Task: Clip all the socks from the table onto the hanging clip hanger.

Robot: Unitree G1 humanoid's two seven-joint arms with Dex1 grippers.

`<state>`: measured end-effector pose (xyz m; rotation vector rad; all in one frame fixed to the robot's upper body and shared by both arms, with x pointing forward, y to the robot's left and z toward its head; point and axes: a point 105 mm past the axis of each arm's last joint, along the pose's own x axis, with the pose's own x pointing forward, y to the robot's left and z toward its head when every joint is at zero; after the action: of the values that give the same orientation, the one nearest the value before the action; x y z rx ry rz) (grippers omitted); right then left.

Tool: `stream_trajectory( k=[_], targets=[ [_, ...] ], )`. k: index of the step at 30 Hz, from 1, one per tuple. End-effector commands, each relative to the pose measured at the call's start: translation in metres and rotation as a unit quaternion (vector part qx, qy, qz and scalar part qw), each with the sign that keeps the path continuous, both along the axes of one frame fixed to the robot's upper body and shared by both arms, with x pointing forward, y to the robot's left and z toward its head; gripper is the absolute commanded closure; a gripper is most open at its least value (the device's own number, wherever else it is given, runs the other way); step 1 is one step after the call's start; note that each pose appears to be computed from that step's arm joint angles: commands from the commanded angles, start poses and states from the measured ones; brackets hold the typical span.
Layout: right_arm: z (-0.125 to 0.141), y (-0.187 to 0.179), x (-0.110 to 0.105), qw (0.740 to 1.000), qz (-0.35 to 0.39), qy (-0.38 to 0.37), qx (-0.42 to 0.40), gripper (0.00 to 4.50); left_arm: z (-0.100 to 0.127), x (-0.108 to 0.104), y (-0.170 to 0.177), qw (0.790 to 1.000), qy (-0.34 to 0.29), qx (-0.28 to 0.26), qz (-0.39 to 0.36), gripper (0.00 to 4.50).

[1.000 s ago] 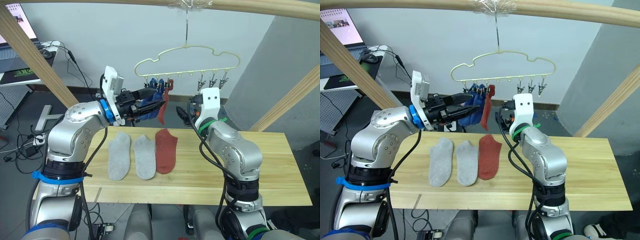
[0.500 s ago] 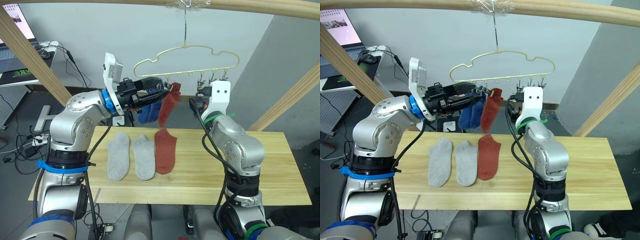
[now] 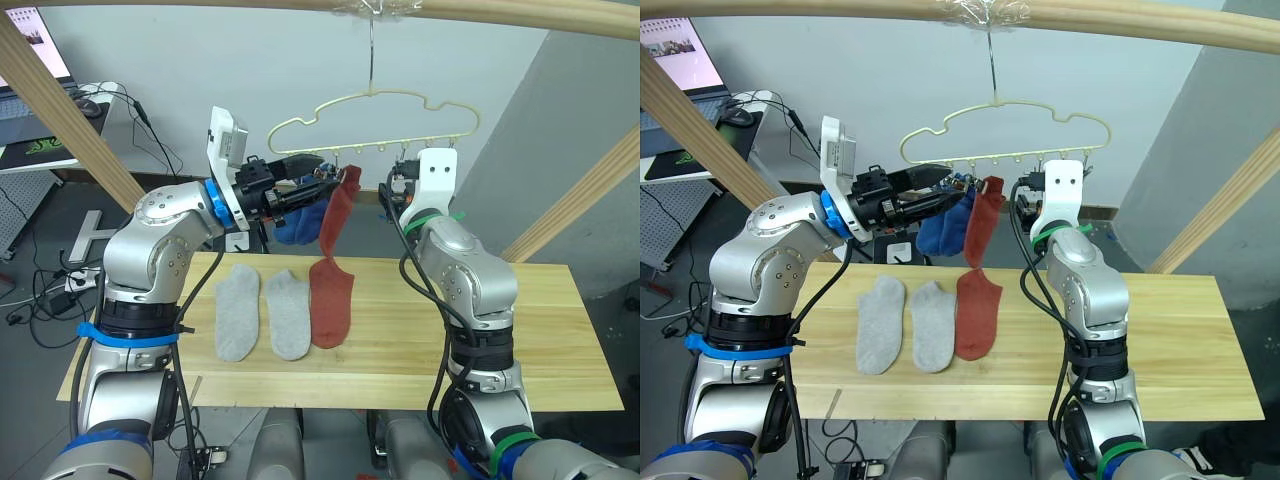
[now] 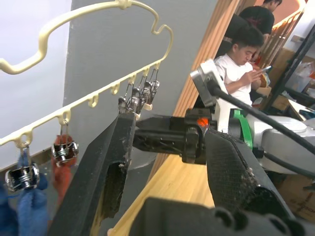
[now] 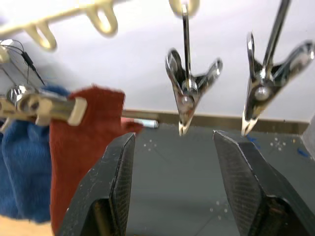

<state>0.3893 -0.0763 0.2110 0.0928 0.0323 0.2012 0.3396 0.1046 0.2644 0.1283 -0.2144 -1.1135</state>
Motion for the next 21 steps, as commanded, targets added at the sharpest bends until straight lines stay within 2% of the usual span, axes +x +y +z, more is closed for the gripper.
stream_trajectory(
  k=[1,8,21],
  targets=[
    [0.016,-0.004,0.002,0.999,-0.006,-0.032,0.007,2.27,0.01,-0.005,0.001,1.0,-0.029,-0.002,0.003,1.96],
    [0.019,-0.002,0.008,0.999,-0.001,-0.037,0.004,2.27,0.01,-0.006,0.002,1.0,-0.03,-0.003,0.008,1.96],
    [0.042,-0.007,0.03,0.998,0.0,-0.061,-0.012,2.27,0.008,-0.005,0.001,0.999,-0.029,-0.007,0.014,1.96]
  ],
)
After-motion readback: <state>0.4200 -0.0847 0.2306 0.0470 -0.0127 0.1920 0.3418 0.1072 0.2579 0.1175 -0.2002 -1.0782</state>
